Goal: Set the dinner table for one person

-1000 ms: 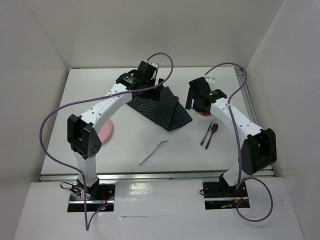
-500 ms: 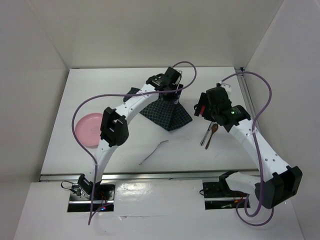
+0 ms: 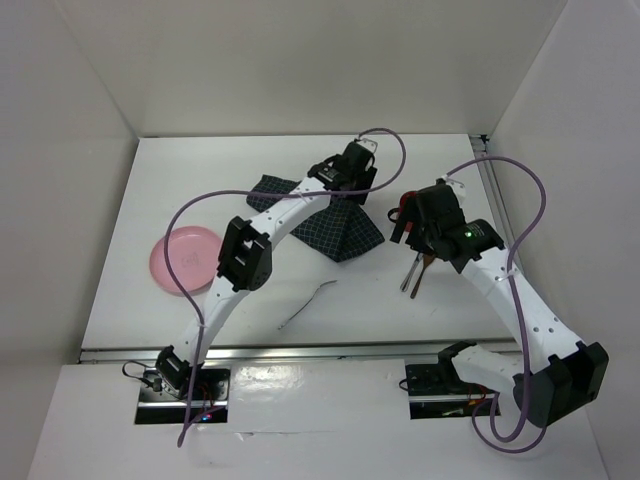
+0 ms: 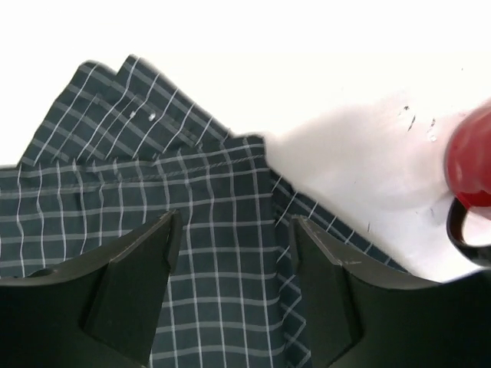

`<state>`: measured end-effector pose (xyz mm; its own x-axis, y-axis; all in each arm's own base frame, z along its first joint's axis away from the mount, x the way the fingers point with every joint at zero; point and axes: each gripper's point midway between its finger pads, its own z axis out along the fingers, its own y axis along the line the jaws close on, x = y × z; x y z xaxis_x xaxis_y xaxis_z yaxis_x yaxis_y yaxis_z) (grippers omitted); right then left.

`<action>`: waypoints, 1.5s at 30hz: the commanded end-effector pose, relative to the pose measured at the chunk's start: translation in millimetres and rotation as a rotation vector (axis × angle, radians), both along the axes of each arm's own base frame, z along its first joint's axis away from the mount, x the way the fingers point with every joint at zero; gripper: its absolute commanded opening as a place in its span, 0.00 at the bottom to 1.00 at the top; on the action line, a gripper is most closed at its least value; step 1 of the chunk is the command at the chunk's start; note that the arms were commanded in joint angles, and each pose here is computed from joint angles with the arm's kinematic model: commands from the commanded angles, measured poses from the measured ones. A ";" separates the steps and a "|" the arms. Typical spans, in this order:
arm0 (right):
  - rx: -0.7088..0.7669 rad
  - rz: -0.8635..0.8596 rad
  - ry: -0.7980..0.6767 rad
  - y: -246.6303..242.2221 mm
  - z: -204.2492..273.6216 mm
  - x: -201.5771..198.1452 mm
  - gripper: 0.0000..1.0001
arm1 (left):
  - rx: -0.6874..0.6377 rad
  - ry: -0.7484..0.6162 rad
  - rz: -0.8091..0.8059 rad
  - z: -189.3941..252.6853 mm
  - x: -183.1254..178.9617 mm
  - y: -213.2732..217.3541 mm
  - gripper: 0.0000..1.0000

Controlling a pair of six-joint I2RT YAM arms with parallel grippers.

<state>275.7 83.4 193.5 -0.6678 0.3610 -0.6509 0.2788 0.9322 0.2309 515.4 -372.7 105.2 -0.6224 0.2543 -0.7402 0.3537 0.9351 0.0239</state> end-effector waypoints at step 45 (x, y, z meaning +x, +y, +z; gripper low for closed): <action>0.036 -0.026 0.039 -1.4 -13.4 -10.3 0.91 | 0.217 -0.102 -0.057 -50.1 7.7 -9.3 0.32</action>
<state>266.6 84.3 176.9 -0.6967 0.3833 -0.6064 0.2992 0.9235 0.2400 520.2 -385.2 39.0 -0.5455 0.4531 -0.7051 0.4156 0.8768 0.2420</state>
